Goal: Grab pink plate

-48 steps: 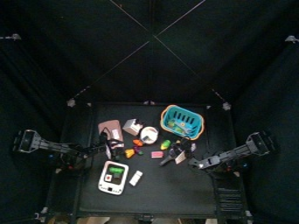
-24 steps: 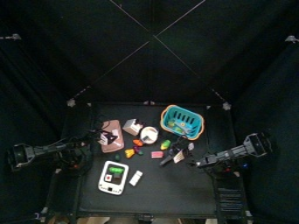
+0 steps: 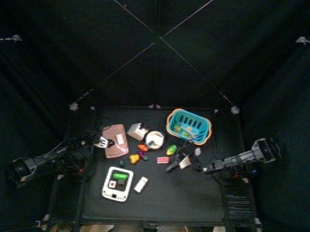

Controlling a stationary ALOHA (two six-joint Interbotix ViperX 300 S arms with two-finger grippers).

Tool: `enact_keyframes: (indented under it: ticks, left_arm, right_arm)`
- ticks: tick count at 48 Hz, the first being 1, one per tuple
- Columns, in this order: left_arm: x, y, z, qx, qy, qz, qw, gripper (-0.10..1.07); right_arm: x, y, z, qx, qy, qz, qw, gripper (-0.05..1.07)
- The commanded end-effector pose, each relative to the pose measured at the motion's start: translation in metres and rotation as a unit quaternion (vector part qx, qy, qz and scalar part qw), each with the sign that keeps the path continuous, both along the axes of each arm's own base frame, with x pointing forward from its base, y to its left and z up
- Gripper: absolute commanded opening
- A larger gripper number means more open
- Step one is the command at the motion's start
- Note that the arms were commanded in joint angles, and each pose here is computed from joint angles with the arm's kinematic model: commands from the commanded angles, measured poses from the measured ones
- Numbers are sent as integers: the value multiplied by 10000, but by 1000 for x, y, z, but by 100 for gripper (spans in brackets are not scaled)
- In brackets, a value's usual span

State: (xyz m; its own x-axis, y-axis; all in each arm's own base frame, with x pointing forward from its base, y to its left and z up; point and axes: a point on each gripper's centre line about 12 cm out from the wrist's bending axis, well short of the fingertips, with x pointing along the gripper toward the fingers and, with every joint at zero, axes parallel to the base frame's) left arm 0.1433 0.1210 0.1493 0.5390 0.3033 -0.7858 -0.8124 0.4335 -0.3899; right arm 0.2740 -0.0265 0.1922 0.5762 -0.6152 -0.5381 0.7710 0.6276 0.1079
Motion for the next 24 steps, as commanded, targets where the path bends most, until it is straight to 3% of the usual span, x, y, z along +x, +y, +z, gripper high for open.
enact_keyframes:
  ticks: [1,8,24]
  left_arm:
    - [-3,7,5,44,150,51,9999,93]
    - [-13,6,-4,-116,509,291,9982,93]
    - [-28,4,-19,-13,983,820,9918,93]
  right_arm:
    - [4,-2,4,41,-89,-14,10000,62]
    - [6,-5,1,109,-61,-19,9999,62]
    - [11,-8,-2,173,-24,33,9998,62]
